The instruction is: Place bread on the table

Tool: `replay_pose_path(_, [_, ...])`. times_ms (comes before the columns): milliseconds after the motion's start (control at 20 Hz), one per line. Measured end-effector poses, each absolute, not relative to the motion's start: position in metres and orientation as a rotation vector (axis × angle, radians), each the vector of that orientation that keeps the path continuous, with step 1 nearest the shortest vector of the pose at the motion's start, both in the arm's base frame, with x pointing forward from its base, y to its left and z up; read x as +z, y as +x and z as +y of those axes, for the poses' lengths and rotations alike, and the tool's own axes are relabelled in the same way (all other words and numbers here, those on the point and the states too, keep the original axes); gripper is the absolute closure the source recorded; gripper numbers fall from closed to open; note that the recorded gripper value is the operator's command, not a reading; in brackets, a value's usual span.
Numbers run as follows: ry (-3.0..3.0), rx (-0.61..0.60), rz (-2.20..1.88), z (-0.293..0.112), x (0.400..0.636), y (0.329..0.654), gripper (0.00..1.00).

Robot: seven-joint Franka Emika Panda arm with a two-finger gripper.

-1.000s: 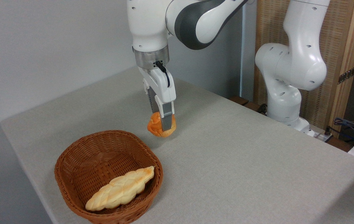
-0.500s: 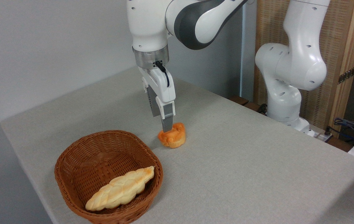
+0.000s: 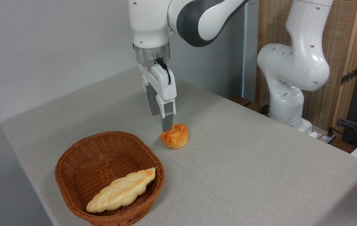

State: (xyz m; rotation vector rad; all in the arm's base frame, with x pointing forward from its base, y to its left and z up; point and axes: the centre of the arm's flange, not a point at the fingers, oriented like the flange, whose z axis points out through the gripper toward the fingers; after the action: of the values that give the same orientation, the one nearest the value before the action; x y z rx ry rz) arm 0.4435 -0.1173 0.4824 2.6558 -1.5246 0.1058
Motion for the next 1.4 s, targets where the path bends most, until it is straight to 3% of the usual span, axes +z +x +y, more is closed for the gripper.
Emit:
replay_pose_path(150, [2.688, 0.188, -1.488, -0.104, 0.517, 0.455, 0.0])
replay_pose_path(350, [2.717, 0.192, -1.418, -0.077, 0.567, 0.468, 0.0])
replay_pose_path(550, [2.723, 0.157, -1.361, -0.056, 0.592, 0.489, 0.0])
replay_pose_path(950, [2.806, 0.143, -1.16, -0.062, 0.606, 0.563, 0.0])
replay_pose_path(1400, [2.862, 0.071, -1.24, -0.089, 0.593, 0.574, 0.0])
